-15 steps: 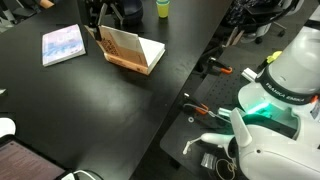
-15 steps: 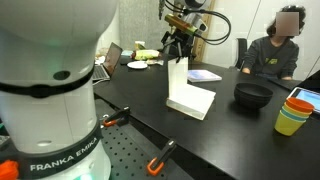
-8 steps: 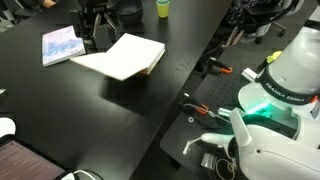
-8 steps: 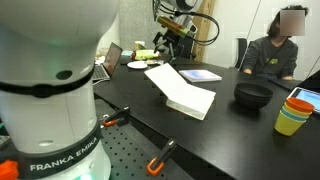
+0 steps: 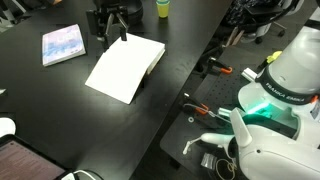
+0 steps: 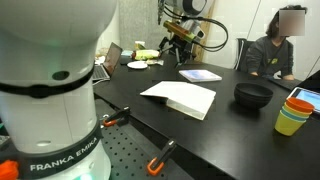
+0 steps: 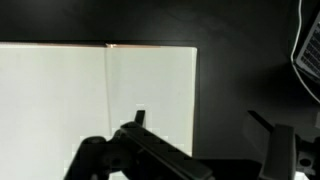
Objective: Open the book on the table and flip a bunch of pages at once
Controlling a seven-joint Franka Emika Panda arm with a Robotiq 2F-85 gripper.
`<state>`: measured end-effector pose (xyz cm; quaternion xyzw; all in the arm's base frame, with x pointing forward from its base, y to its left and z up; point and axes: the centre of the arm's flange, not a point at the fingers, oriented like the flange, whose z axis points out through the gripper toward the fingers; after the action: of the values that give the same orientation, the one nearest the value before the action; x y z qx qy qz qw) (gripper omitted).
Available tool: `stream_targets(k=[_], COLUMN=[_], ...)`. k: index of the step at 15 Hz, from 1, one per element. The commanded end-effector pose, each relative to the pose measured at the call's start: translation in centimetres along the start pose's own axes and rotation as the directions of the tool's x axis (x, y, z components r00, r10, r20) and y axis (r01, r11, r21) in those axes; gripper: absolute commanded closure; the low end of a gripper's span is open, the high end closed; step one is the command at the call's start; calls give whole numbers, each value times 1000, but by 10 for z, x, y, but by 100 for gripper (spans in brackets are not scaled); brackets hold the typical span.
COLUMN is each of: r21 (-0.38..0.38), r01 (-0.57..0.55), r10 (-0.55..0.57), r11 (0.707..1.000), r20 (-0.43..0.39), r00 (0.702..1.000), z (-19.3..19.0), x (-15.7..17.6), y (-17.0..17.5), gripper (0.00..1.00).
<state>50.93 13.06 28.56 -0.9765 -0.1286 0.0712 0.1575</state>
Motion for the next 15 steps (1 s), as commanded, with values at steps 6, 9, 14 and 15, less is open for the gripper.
stream_targets(k=[6,9,14,15], r21=[52,64,97,101], r01=[-320,-371,-419,-428], r10=[323,376,429,439], r11=[946,926,903,898], r20=[-85,-116,-148,-147], r00=[943,919,891,886], z=[21,33,49,52], x=[-57,-63,-71,-72], y=[143,178,226,233], gripper=[0,0,0,0])
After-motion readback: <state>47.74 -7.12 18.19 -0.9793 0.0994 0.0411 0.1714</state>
